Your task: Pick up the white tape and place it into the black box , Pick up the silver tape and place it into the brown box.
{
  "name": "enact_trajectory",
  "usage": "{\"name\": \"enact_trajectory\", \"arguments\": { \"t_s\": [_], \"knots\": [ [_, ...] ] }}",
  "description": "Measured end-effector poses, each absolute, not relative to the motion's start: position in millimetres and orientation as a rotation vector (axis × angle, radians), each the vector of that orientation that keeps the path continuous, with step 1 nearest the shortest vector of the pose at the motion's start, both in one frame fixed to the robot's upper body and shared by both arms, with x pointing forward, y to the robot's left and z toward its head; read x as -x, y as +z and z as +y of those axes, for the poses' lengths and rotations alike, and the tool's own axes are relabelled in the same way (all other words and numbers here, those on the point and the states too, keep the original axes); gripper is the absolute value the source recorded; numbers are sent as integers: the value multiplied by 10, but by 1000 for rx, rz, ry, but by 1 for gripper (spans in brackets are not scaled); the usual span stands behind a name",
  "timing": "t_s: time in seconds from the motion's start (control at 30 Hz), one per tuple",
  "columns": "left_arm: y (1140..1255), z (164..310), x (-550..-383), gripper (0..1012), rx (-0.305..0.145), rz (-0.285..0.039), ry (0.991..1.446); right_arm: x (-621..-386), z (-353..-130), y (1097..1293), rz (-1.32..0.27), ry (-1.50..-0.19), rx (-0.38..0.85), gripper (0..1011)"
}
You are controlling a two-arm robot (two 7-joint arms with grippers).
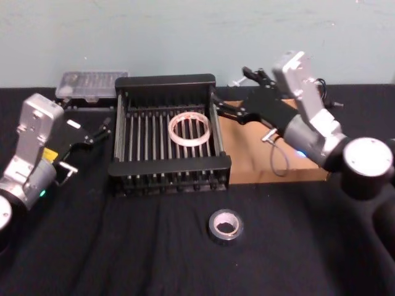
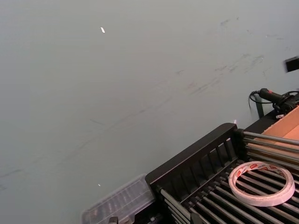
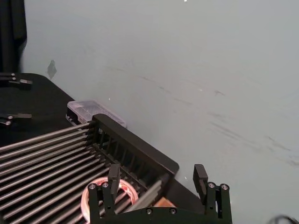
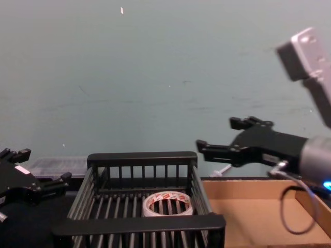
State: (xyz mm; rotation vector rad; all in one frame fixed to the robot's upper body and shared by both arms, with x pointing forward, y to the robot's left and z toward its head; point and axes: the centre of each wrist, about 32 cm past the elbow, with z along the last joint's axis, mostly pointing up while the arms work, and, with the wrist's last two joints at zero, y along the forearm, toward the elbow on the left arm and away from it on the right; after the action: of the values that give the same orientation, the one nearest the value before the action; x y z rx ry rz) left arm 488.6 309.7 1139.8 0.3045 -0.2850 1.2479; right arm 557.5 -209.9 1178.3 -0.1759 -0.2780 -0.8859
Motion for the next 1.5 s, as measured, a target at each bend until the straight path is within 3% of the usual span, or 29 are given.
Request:
{"name": "enact_trajectory", "arguments": {
  "t_s": [0.47,0.8,1.1,1.5],
  "knots": [
    [11398,3097,-4886,1001,-304,-285,1248,-4876,-2574,11768,-202,-938,202,1002],
    [11398,3097,-4886,1002,-304,-285,1248,-4493,-2678,11672,-77,-913,255,1002],
    [11398,3097,-4886,1001,-304,-285,1248,-4340,-2640,11637,43,-838,323,1002],
    [11398,3097,-4886,1001,-304,-285,1248,-4315,-2503,11658,139,-763,433,1002]
  ]
}}
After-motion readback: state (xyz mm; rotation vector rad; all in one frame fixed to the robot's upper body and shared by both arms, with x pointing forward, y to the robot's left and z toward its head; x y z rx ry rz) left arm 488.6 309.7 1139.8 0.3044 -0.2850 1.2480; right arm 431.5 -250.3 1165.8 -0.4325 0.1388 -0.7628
